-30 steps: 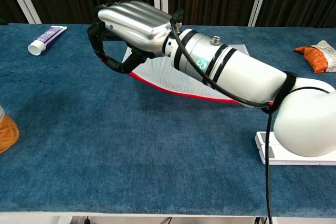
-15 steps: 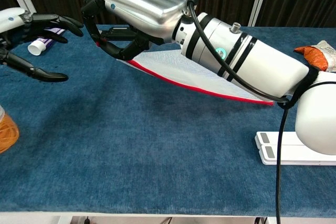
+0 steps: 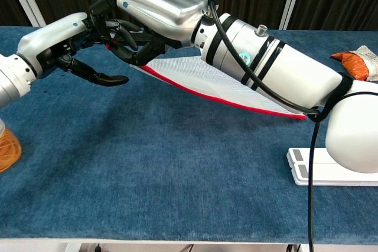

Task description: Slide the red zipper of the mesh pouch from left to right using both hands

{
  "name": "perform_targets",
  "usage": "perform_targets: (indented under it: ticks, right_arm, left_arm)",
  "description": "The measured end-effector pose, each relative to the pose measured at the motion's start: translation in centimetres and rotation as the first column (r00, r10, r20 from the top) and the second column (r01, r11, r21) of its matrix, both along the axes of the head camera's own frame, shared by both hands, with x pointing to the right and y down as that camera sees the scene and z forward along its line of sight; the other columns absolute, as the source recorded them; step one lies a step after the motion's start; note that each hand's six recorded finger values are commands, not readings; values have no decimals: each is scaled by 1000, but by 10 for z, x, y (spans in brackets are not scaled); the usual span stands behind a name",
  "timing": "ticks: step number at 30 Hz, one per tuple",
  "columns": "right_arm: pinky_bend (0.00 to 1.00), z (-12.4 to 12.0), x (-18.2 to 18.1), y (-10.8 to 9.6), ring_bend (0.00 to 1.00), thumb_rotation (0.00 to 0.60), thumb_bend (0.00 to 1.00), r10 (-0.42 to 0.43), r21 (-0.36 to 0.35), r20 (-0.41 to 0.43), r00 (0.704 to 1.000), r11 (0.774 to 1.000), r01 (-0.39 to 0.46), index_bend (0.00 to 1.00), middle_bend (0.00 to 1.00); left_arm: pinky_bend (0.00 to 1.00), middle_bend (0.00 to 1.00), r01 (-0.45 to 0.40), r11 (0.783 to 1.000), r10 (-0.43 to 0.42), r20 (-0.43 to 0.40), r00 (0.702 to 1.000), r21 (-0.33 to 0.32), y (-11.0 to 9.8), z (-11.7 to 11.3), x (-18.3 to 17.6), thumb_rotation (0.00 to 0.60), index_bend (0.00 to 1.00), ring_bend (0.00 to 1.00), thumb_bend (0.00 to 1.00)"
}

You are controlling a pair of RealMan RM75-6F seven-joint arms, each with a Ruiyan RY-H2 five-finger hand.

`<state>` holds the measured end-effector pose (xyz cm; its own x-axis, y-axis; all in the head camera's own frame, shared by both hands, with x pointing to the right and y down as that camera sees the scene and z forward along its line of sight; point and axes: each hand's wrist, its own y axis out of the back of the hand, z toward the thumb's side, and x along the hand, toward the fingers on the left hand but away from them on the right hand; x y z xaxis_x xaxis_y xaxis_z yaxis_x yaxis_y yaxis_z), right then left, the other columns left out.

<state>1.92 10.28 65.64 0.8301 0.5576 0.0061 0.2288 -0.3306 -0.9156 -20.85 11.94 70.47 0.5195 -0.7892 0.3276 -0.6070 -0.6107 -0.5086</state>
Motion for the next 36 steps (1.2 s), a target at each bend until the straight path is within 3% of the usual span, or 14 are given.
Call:
perform_targets:
  ticks: [23, 30, 36]
  right_arm:
    - [79, 5, -1, -1, 93, 600, 524, 9, -20, -3, 1000, 1000, -9, 792, 374]
    - [79, 5, 4, 1, 93, 600, 536, 15, -12, -5, 1000, 1000, -15, 792, 373]
    - [79, 8, 30, 8, 93, 600, 544, 39, 13, -24, 999, 999, -38, 803, 373]
  left_arm:
    - [179, 160, 1, 1000, -1, -23, 1000, 6, 6, 17, 21, 600, 554, 88, 267]
    - [179, 225, 23, 1000, -24, -44, 999, -21, 8, 20, 20, 600, 664, 104, 368]
    - [179, 234, 69, 994, -78, -108, 991, -84, 11, 19, 10, 600, 685, 105, 399]
